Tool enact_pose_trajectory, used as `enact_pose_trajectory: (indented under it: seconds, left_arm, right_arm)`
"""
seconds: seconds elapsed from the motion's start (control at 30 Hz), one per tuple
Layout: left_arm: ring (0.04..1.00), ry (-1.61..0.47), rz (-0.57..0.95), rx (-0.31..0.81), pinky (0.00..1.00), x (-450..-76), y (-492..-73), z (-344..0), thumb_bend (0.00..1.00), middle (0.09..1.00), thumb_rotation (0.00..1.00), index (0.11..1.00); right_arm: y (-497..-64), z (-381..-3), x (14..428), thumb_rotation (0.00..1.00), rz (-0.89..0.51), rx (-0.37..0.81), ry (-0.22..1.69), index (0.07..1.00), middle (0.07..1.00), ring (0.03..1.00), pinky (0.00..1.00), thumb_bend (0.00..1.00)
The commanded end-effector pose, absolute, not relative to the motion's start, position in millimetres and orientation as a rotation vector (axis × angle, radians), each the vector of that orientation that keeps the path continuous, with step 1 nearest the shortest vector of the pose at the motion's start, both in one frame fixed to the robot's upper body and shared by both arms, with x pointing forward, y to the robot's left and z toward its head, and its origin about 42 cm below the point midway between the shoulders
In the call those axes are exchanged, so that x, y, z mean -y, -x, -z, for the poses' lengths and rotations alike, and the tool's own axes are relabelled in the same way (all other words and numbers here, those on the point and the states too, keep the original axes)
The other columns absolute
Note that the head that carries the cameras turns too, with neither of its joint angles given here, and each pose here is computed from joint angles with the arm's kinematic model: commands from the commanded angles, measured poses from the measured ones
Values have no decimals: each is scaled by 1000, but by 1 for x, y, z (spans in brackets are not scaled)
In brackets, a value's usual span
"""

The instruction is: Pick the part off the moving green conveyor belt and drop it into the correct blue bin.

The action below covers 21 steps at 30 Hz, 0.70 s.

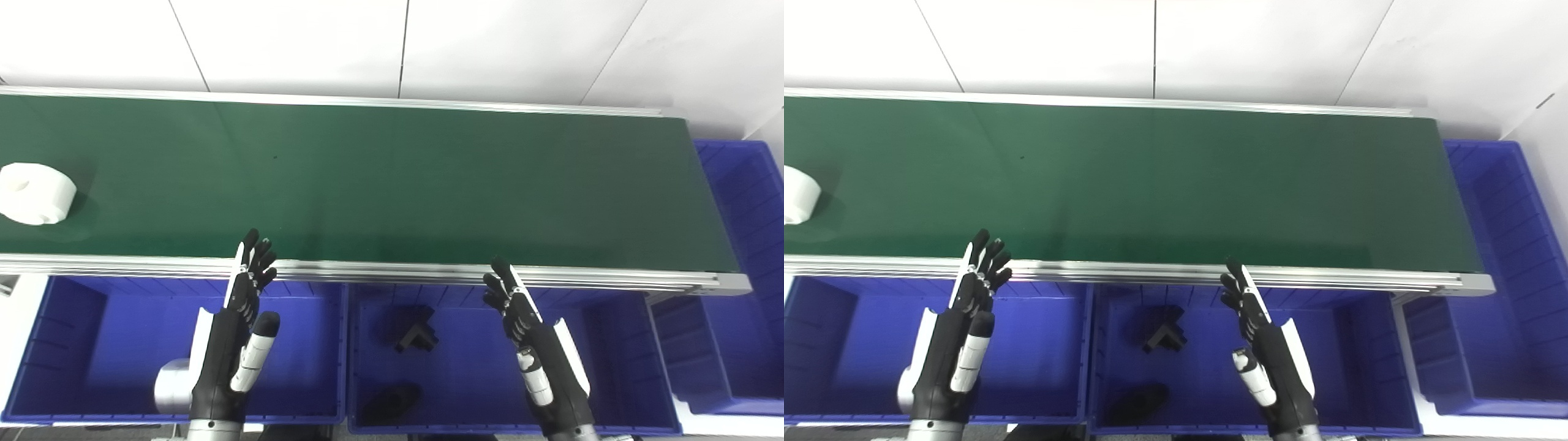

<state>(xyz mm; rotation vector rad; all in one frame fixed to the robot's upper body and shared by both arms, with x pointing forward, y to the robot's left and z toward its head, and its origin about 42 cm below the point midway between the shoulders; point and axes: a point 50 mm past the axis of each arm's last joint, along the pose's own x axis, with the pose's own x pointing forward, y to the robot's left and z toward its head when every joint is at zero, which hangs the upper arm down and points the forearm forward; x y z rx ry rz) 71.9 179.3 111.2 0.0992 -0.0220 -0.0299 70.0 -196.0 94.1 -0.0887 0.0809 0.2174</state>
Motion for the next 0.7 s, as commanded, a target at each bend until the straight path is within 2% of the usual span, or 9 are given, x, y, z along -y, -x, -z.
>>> enact_pose_trajectory:
  seconds: [0.0,0.5,0.67]
  left_arm:
    - [943,-99,28,51,918,-178,-70,-118,655,974,962,1000]
    - [941,-99,30,51,928,-178,-69,-118,628,971,965,1000]
    - [936,-103,28,51,924,-178,-69,-118,650,966,966,1000]
  right_arm:
    - [-70,-101,197,1000,-219,-50,86,980,994,964,923,882]
    - [-69,-102,197,1000,-219,-49,92,978,993,964,926,883]
    - [-69,-101,197,1000,-219,-55,89,978,992,964,922,888]
